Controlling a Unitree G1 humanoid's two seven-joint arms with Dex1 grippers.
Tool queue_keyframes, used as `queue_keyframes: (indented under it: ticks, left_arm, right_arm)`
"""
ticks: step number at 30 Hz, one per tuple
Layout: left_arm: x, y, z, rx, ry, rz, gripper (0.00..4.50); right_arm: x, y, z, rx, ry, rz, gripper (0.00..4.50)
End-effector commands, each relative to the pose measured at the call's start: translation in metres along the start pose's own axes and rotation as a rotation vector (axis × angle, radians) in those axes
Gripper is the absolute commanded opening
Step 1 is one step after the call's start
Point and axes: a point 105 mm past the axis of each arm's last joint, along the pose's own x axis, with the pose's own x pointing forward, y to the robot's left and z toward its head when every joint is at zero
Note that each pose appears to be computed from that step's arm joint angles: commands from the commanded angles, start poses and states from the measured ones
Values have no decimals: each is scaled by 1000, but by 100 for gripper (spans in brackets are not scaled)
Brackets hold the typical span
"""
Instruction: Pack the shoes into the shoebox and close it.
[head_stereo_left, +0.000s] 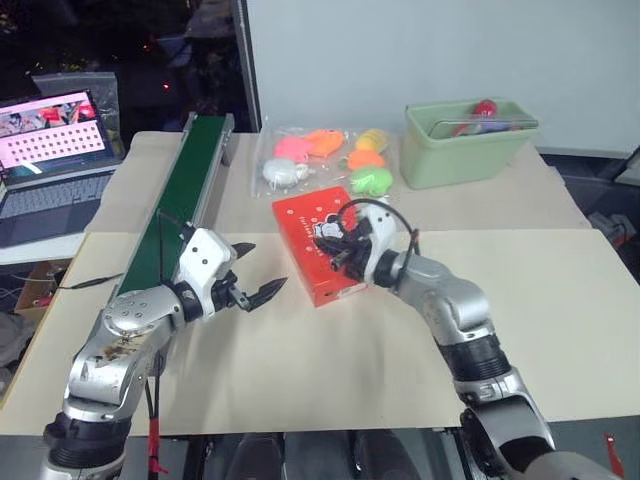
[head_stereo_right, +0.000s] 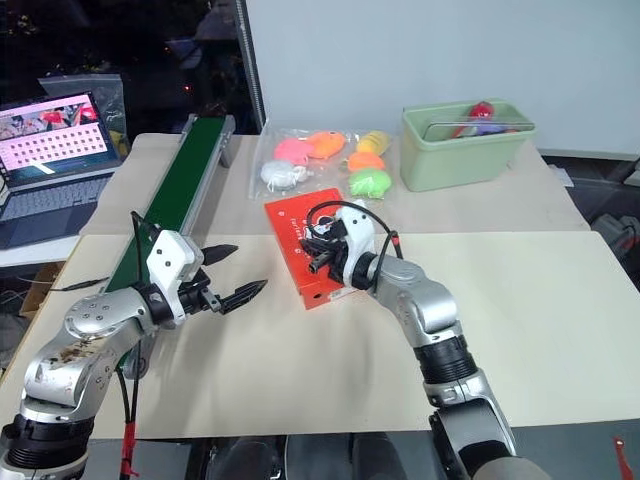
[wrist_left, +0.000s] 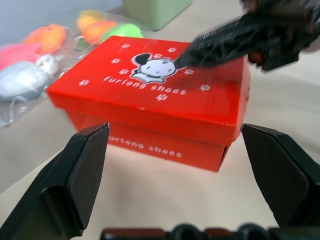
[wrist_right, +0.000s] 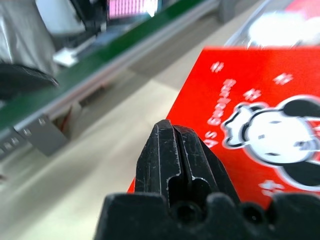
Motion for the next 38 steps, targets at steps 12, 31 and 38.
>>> queue_keyframes:
  ticks: [12,31,38]
  left_arm:
    - [3,-5,10,23,-33,-17,450]
    - [4,22,12,-110,-124,197,450]
    - [9,39,4,-200,-138,364,450]
  right_arm:
    - [34,-4,-37,-22,157,-63,4]
    - [-32,-41,75,222,-253,-197,4]
    - [-87,-78,62,115,-185,-408,4]
